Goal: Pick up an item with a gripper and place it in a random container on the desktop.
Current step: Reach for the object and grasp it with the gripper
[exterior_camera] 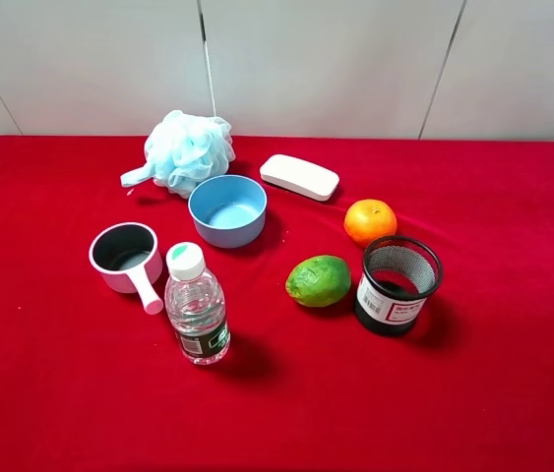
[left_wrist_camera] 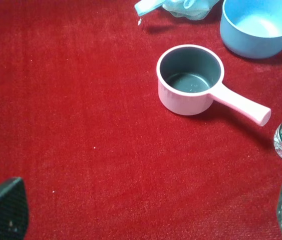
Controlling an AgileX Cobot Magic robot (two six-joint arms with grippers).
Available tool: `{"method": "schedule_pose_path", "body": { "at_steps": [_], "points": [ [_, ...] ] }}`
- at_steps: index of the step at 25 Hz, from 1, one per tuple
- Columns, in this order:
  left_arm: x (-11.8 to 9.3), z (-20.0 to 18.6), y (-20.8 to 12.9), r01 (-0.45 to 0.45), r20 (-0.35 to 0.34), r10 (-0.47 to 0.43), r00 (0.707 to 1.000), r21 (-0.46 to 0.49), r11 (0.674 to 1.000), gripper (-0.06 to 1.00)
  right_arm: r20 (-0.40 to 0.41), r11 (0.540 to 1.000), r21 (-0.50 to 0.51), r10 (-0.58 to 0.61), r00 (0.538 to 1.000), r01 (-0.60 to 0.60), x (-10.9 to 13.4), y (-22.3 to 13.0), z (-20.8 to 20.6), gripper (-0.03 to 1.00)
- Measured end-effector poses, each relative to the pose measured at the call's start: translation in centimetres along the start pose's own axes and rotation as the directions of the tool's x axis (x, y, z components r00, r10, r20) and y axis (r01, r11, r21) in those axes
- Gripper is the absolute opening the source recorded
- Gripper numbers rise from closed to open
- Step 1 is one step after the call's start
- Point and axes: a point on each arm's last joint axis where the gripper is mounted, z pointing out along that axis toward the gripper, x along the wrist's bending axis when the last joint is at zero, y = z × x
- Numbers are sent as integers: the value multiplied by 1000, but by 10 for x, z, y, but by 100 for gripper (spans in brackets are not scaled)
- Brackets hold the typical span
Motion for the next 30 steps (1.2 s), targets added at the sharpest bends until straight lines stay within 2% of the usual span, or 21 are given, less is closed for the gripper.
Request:
{"method": "schedule_pose_path", "body": {
  "at_steps": [5,9,23,30],
  "points": [
    [0,0,0,0,0,0,1000,0,1000,99,-48,992,120,-28,998,33,2,37,23,69],
    [0,0,0,0,0,0,1000,0,1000,99,-90,981,159,-93,992,106,15,61,39,69],
    [0,0,0,0,0,0,1000,0,1000,99,-178,941,255,-180,967,222,87,126,112,69],
    [0,0,0,0,0,0,1000,0,1000,99,-197,900,367,-171,966,234,124,124,167,69]
  ]
}}
